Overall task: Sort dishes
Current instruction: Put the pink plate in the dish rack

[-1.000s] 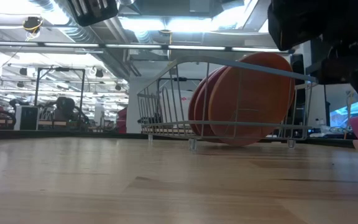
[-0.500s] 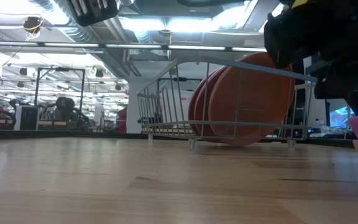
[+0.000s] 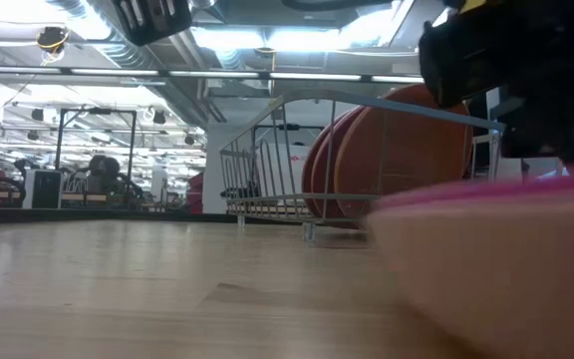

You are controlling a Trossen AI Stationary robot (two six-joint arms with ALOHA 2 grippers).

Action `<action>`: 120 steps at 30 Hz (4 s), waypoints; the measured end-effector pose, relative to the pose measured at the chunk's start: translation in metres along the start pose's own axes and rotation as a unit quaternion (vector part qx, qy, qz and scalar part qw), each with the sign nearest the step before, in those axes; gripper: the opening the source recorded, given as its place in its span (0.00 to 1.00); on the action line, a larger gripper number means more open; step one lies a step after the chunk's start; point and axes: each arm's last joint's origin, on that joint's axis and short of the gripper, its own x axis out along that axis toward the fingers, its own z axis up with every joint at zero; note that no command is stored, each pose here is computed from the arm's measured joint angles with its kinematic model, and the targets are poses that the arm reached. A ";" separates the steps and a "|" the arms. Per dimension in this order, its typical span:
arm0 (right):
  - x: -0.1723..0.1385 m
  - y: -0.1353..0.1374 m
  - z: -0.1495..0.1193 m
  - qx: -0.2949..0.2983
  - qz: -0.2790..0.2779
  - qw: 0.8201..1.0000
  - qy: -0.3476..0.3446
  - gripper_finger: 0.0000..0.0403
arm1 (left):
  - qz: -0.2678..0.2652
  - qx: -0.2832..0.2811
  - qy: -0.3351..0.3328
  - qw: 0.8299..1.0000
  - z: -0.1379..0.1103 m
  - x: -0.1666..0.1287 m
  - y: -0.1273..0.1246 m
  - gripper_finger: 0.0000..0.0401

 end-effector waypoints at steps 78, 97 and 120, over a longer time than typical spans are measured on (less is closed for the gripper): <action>-0.086 0.034 0.044 0.051 -0.088 0.970 -0.223 0.01 | 0.100 -0.043 0.011 0.994 0.009 0.001 0.035 0.47; -0.086 0.038 0.046 0.048 -0.066 0.970 -0.227 0.01 | 0.121 -0.076 0.032 0.989 0.001 0.013 0.042 0.46; -0.086 0.041 0.046 0.049 -0.036 0.976 -0.211 0.05 | 0.128 -0.122 0.036 0.984 -0.003 0.015 0.041 0.03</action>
